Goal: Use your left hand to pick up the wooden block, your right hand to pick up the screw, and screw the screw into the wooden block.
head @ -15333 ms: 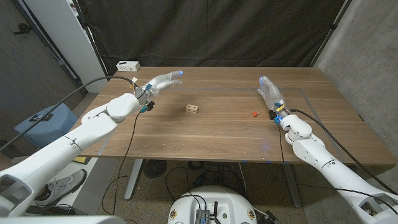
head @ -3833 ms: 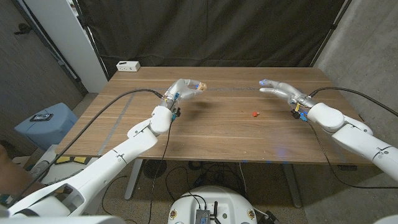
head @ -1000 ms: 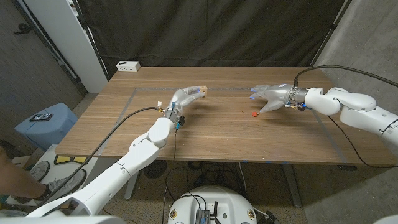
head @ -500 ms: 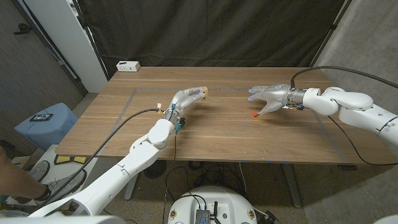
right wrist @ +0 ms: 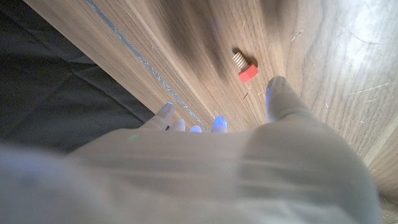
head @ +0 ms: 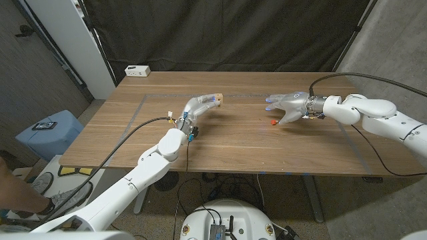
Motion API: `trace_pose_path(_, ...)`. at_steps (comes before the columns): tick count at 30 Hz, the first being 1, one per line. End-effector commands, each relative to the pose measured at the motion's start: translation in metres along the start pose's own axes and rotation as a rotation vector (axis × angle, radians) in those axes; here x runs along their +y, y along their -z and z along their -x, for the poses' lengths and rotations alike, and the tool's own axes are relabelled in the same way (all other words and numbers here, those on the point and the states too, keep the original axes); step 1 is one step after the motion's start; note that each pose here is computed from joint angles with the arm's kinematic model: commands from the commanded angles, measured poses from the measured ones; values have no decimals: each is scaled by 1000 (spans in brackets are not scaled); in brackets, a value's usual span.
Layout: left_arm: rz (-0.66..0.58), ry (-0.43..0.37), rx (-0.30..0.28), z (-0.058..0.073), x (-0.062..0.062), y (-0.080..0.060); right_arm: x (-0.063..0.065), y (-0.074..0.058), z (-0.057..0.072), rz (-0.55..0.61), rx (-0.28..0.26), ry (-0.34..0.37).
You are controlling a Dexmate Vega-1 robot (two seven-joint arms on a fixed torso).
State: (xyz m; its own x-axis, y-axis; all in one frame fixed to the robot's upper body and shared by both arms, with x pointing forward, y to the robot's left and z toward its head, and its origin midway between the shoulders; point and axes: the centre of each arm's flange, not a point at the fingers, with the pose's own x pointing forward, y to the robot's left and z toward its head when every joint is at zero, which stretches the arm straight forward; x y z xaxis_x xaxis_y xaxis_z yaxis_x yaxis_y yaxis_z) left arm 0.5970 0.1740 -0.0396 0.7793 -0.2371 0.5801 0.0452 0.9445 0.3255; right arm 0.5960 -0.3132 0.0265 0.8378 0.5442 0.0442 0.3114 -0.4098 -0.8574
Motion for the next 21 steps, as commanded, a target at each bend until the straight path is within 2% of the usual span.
trace_pose_path(1, 1, 4, 3, 4, 1, 0, 5, 0, -6, 10, -2, -32)
trace_pose_path(21, 1, 14, 9, 3, 1, 2, 15, 5, -16, -51, 6, -72)
